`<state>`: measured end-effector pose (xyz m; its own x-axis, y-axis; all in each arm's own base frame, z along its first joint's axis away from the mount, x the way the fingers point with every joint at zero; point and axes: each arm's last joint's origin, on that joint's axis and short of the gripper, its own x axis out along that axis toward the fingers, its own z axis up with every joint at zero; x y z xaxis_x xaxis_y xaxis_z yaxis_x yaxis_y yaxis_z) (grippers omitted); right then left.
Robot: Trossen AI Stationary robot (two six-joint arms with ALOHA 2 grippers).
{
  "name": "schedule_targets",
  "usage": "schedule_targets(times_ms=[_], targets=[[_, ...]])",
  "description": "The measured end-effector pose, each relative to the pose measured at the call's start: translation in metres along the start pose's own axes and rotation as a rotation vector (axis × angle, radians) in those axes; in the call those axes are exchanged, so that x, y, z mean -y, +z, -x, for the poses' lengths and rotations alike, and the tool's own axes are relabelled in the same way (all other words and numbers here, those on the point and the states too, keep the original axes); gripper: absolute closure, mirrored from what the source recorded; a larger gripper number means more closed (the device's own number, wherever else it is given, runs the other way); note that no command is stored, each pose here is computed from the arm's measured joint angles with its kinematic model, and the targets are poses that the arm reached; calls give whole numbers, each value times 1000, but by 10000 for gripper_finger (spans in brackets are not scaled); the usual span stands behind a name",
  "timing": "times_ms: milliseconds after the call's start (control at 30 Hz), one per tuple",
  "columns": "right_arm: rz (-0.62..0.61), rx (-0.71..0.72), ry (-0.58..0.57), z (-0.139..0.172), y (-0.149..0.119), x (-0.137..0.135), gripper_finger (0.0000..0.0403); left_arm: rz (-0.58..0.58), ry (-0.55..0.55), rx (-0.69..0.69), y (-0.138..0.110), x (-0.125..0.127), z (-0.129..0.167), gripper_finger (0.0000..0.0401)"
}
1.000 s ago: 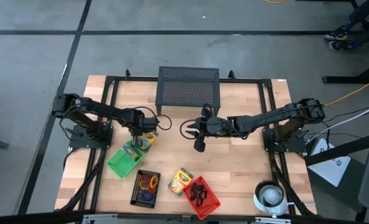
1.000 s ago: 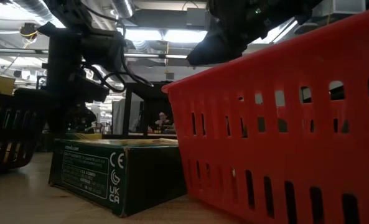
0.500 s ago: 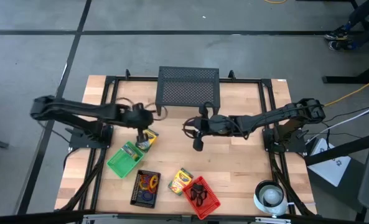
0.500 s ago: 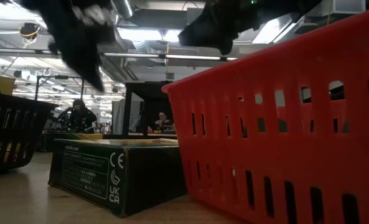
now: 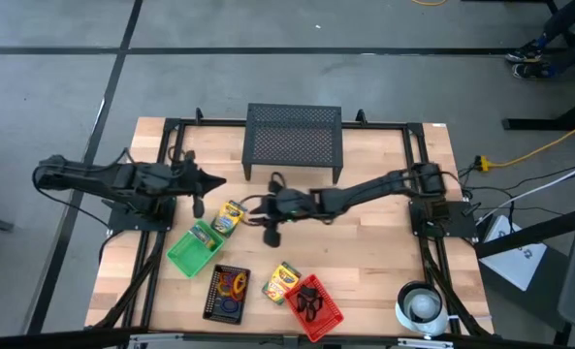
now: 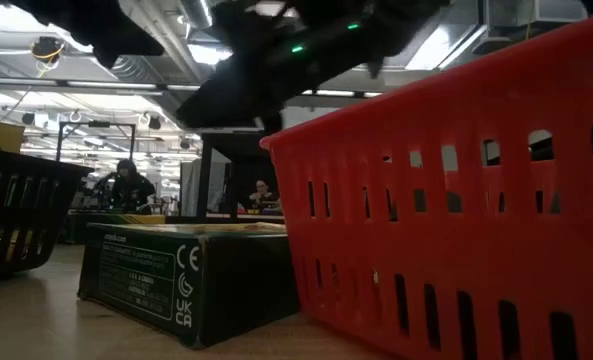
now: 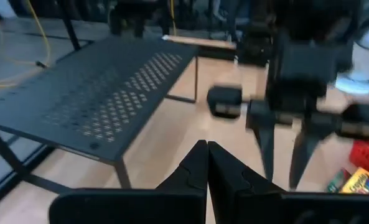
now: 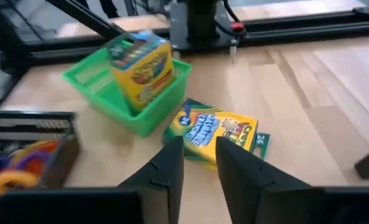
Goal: Pick & Place Office Desk Supplies
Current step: Put the yellow crayon box into the green bin
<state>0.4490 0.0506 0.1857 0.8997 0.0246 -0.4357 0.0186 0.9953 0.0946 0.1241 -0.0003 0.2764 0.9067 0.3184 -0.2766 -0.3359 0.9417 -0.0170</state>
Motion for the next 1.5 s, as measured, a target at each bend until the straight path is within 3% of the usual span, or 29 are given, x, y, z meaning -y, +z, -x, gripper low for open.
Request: schedule_targets(times_ms=[267,500,633,833,1100,1333,1500], targets=[[-31,-52,38,-39,-4,10,395,-63,30,79,-3,-6,20,398],[-118,-79,-2,-51,-20,29,399,-30,129,138,-9,-24,48,398],[-148,-93,23,-53,-22,36,401,-6,129,170,-15,-31,60,400],[-162,-93,25,-53,-22,41,401,15,128,181,-32,-33,59,398],[-177,-73,81,-53,-19,42,402,23,113,205,-32,-33,58,398],[-186,-97,166,-102,-33,31,402,14,95,196,-32,-32,57,398],[-177,-107,200,-129,-19,27,403,15,95,194,-32,-32,57,400]])
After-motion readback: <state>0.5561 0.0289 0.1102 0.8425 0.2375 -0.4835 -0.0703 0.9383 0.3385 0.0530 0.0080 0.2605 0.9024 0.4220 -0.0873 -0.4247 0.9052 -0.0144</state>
